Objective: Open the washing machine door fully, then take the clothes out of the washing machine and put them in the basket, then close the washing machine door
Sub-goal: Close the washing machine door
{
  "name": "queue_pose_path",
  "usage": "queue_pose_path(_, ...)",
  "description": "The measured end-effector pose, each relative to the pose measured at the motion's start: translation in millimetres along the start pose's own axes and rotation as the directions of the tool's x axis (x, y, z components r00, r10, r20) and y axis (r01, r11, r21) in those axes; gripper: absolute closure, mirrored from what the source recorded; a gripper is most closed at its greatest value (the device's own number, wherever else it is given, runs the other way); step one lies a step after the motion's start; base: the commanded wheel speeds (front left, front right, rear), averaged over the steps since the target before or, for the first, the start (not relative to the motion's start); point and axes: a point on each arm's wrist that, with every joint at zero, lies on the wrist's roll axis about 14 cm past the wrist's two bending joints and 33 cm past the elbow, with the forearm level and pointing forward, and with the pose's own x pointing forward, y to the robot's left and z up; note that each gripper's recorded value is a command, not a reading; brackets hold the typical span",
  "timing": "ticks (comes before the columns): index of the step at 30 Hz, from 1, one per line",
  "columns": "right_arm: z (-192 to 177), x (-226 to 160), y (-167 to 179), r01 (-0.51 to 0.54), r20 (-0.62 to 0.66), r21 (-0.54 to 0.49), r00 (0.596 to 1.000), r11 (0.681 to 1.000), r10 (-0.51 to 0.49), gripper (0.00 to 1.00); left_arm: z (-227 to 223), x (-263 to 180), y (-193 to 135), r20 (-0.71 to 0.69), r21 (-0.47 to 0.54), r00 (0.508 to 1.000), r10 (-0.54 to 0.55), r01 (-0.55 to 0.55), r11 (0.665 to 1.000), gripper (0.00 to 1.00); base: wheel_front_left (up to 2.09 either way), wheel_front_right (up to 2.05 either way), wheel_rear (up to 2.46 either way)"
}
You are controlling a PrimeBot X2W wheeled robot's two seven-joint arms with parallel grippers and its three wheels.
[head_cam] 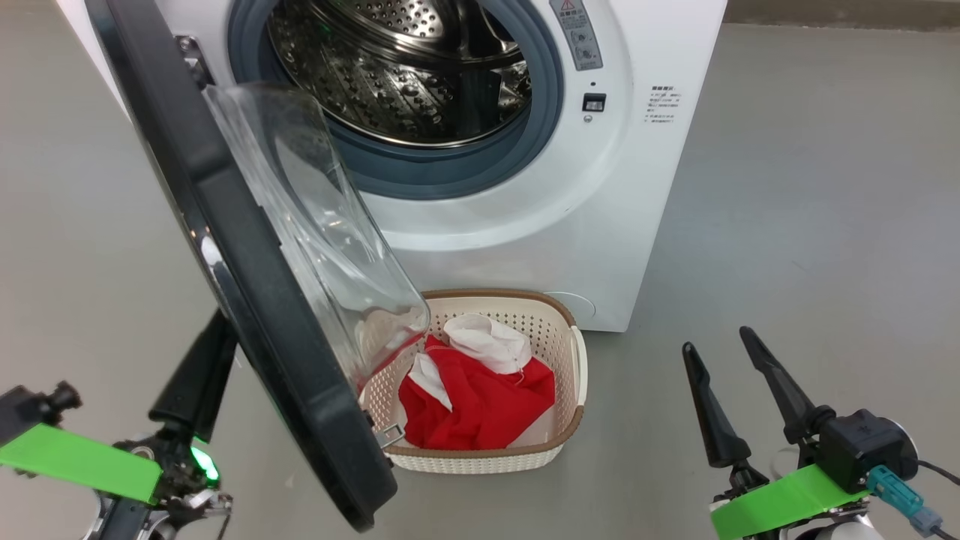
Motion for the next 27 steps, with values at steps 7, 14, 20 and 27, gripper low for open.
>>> queue_pose_path(7, 4, 6, -8, 0.021, 0.015, -0.005, 1.000, 1.000, -0.021, 0.00, 29, -4, 2, 0.164, 0.251, 0.987, -0.001, -0.040, 0.967, 0.00, 0.00, 0.00, 0.00)
queue_pose_path(14, 7, 8, -10, 0.023, 0.025, -0.018, 0.999, 1.000, -0.022, 0.00, 35, -13, 1, 0.245, 0.528, 0.969, -0.023, -0.114, 0.842, 0.00, 0.00, 0.00, 0.00)
queue_pose_path(20, 21, 8, -15, 0.038, 0.066, -0.033, 0.997, 0.999, -0.035, 0.00, 38, -32, -5, 0.287, 0.743, 0.953, -0.097, -0.158, 0.651, 0.00, 0.00, 0.00, 0.00)
queue_pose_path(27, 26, 3, -18, 0.046, 0.083, -0.061, 0.996, 0.997, -0.041, 0.00, 27, -45, -4, 0.252, 0.876, 0.960, -0.122, -0.173, 0.449, 0.00, 0.00, 0.00, 0.00)
